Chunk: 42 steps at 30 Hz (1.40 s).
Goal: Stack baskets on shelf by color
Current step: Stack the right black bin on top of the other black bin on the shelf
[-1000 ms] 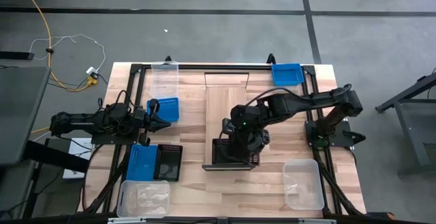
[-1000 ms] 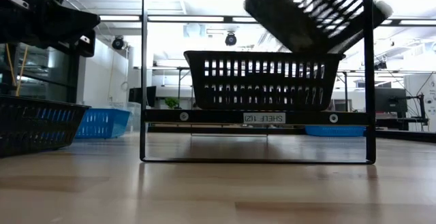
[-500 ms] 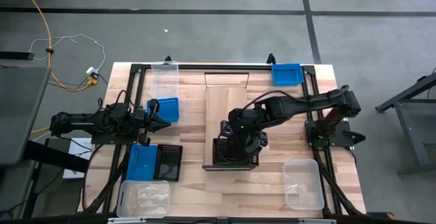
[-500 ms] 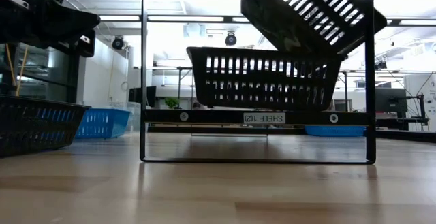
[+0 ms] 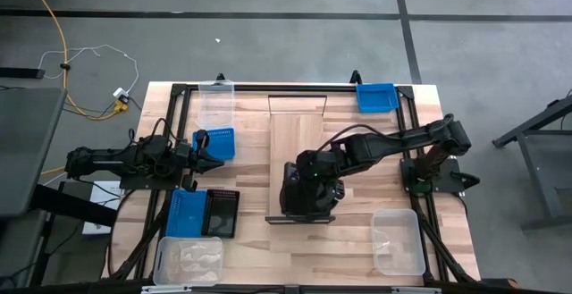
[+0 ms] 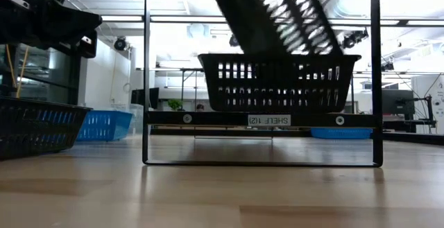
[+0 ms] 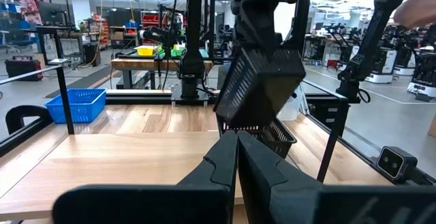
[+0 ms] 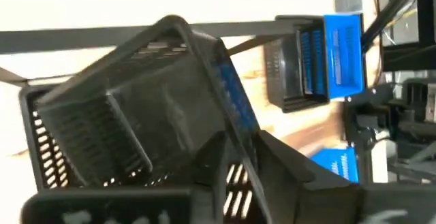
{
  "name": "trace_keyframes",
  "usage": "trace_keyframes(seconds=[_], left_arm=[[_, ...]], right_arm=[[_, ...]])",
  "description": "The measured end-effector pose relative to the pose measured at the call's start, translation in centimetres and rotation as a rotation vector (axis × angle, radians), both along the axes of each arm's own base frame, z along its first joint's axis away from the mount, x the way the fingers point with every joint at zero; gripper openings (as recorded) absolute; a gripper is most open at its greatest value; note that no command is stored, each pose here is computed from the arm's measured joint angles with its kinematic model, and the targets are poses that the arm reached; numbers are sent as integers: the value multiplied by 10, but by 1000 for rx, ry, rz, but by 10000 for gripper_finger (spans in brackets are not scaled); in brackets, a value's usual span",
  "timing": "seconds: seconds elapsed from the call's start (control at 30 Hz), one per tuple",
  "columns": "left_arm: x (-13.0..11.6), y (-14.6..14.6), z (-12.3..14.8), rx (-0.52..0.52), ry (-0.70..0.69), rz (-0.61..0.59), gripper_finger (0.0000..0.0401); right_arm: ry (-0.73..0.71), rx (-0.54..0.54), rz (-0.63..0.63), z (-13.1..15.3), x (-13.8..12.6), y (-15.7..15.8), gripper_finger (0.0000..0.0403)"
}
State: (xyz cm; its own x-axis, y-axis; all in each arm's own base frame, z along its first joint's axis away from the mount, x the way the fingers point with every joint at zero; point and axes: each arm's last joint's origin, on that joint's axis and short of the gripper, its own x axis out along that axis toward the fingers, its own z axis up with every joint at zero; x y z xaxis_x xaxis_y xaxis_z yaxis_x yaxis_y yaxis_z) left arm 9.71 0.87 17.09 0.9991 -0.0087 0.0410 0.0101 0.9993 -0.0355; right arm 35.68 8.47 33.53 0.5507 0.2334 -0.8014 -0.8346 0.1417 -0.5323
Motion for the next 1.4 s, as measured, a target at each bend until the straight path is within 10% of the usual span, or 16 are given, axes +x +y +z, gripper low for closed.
trace_keyframes(seconds=[0.37, 0.63, 0.93, 1.4], left_arm=[[0, 0, 0, 0, 0, 0, 3], [0, 0, 0, 0, 0, 0, 3], [0, 0, 0, 0, 0, 0, 3], [0, 0, 0, 0, 0, 0, 3]], right_arm=[[-3, 32, -120, 4, -2, 0, 161], [157, 446, -530, 36, -32, -40, 165], [554, 626, -994, 29, -62, -62, 165], [394, 822, -1504, 15, -81, -31, 165]])
